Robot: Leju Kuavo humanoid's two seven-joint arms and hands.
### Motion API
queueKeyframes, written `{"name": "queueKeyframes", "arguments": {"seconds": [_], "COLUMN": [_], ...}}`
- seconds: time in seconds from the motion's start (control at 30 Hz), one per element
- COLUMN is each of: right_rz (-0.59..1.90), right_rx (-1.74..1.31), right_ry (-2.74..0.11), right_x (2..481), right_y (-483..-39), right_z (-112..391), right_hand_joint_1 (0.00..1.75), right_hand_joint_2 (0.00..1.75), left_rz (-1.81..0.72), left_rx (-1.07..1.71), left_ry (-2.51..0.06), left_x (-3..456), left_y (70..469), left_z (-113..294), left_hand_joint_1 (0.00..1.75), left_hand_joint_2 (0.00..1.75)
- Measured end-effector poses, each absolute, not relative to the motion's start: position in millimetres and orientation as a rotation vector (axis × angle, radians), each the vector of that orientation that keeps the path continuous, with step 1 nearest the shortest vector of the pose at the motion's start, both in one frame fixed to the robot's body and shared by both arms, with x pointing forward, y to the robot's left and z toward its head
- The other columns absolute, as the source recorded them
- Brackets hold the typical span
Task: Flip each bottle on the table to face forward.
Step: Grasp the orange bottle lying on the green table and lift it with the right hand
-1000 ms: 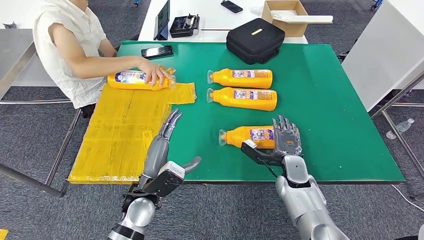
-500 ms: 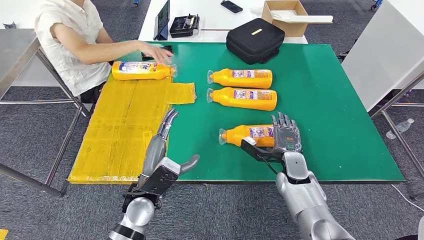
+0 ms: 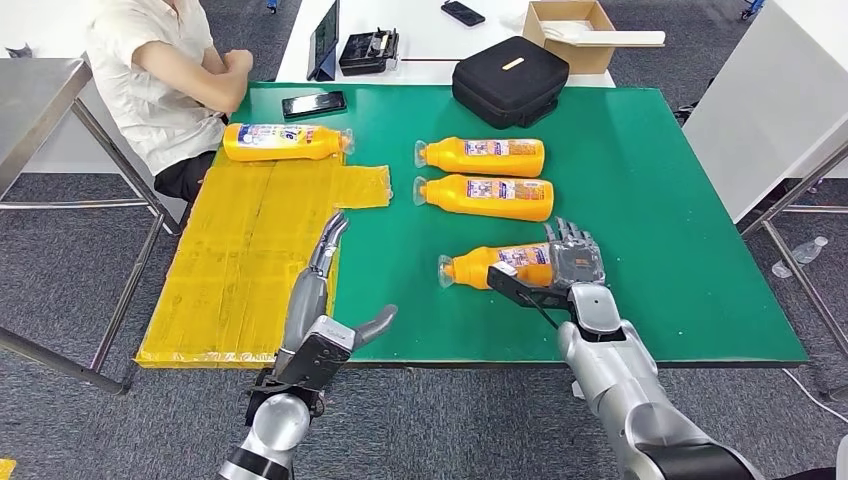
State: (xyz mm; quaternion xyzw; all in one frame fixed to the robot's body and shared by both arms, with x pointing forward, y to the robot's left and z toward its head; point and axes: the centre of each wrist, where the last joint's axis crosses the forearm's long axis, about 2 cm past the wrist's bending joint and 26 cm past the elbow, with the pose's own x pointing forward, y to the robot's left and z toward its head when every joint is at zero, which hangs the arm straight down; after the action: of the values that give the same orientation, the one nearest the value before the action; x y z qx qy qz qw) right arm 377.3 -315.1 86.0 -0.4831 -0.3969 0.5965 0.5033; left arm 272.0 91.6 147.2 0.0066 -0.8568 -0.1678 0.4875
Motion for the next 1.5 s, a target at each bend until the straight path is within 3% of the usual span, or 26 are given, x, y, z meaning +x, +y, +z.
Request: {"name": "queueKeyframes", "arguments": {"seconds": [0.3,0.33,0.43,0.47,0.9,1.5], "right_rz": [1.418,1.413,1.404,1.401,1.316,0.943], "right_rx": [-1.087,-1.078,-1.052,-1.040,-0.902,-0.420], "right_ry": [-0.917,-0.915,-0.913,-0.917,-0.998,-1.342], "right_x": [383.3,383.6,383.8,383.4,381.5,365.7], "right_y": [-323.5,-324.9,-327.7,-328.6,-335.0,-347.3], "right_z": [83.5,83.1,81.6,80.8,77.3,64.9], "right_hand_joint_1": [0.00,0.34,1.65,1.75,1.75,1.75], "right_hand_joint_2": [1.75,1.75,1.75,1.75,1.75,1.75], "left_rz": [-0.425,-0.428,-0.436,-0.437,-0.453,-0.447], "left_rx": [-0.011,-0.015,-0.026,-0.028,-0.018,-0.064], "left_ry": [-2.079,-2.079,-2.079,-2.081,-2.100,-2.145], "left_x": [271.7,271.6,271.2,271.1,271.0,269.7], "left_y": [86.1,85.4,83.5,83.2,82.7,78.2], "left_z": [145.5,145.4,145.2,145.2,145.2,151.3], "left_hand_joint_1": [0.00,0.00,0.00,0.00,0.00,0.00], "left_hand_joint_2": [1.75,1.75,1.75,1.75,1.75,1.75]}}
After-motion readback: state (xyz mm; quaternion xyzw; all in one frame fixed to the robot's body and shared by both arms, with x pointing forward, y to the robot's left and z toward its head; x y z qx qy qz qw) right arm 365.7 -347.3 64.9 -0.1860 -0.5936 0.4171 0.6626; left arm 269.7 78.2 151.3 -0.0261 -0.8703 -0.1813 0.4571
